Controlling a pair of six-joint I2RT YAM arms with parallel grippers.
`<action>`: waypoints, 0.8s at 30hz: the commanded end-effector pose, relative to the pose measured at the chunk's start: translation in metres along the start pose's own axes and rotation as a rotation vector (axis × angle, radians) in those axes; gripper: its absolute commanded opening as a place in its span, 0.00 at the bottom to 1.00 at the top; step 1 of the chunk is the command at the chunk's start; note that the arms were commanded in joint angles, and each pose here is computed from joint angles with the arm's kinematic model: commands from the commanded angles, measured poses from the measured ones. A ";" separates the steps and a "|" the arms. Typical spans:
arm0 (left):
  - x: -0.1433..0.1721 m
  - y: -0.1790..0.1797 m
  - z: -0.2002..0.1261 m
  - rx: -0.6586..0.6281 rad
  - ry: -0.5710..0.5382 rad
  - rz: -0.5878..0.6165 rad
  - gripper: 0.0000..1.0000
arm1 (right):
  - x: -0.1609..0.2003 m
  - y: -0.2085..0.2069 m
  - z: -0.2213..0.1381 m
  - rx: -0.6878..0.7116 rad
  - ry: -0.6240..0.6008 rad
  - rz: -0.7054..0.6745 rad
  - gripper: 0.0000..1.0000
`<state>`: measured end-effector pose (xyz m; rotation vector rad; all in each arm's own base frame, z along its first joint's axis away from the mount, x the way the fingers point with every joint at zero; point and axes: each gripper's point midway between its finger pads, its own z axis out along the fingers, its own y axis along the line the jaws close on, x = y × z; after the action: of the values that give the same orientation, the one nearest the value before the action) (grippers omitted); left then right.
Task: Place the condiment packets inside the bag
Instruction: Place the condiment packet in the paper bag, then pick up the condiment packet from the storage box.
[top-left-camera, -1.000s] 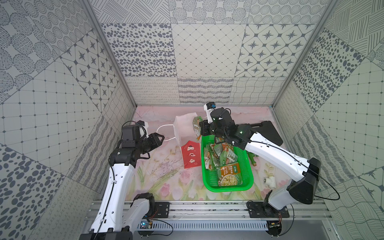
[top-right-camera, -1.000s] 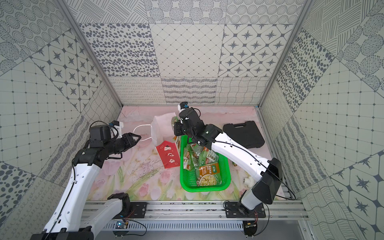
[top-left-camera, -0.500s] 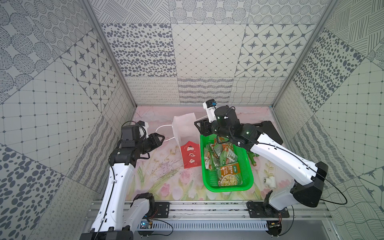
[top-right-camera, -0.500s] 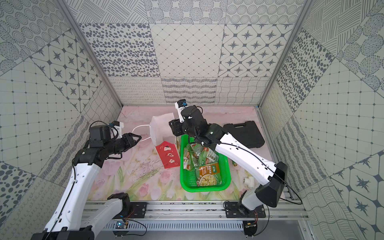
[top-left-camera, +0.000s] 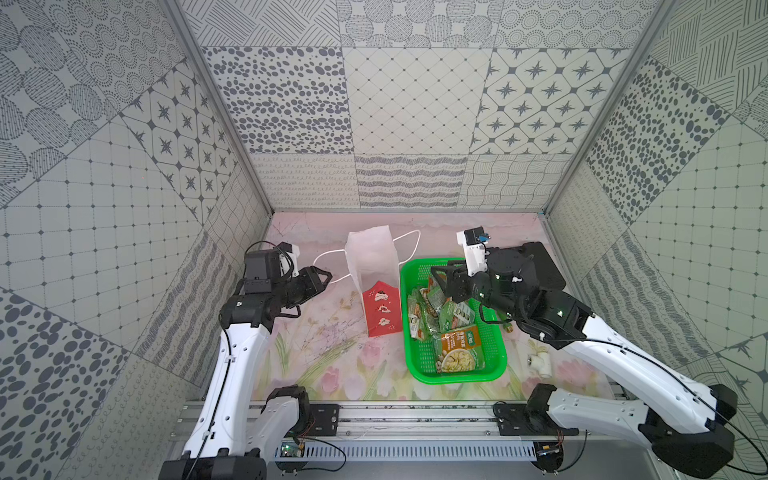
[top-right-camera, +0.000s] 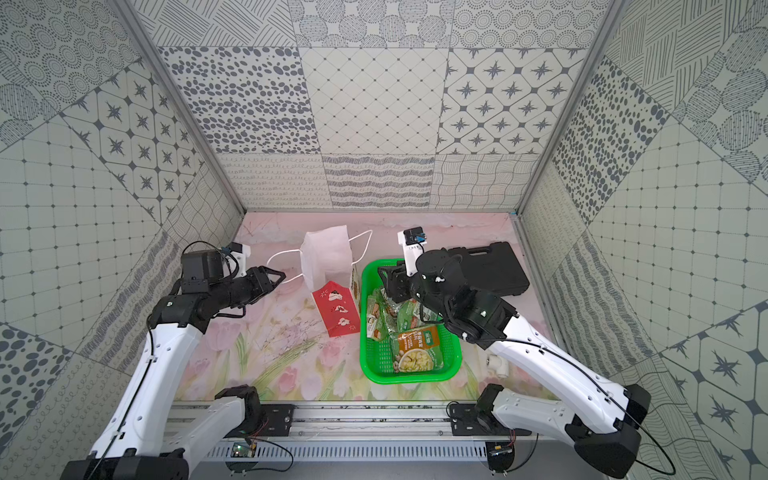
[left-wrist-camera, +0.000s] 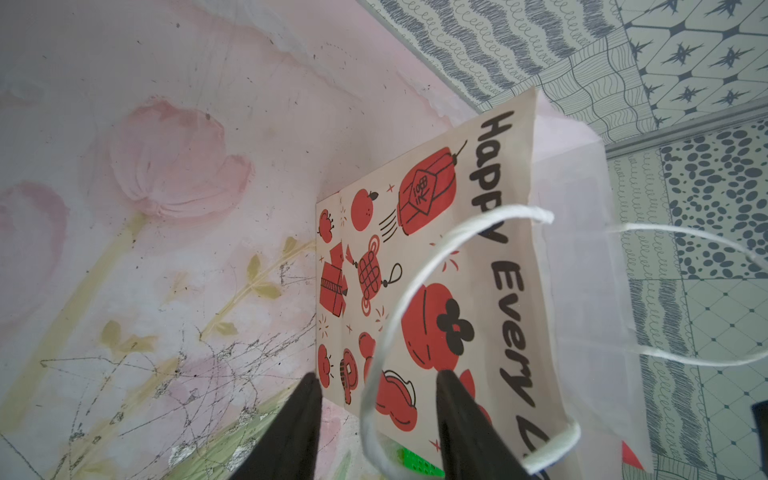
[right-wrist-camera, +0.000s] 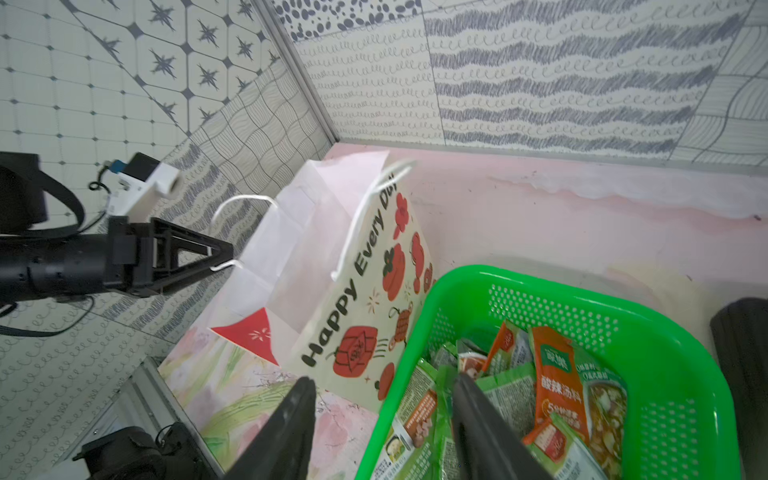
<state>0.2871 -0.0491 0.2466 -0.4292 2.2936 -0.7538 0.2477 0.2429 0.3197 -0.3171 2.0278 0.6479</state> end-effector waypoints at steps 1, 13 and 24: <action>-0.003 -0.007 0.001 0.043 -0.003 0.013 0.49 | 0.028 -0.028 0.000 0.057 0.037 0.074 0.55; -0.002 -0.007 0.002 0.044 0.003 0.010 0.49 | 0.118 -0.079 0.036 0.227 0.252 0.226 0.55; -0.002 -0.008 0.001 0.051 0.002 0.011 0.49 | 0.150 -0.088 0.085 0.316 0.389 0.231 0.56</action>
<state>0.2874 -0.0514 0.2461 -0.4232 2.2977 -0.7725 0.2604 0.2158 0.1208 -0.0615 2.5606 0.3868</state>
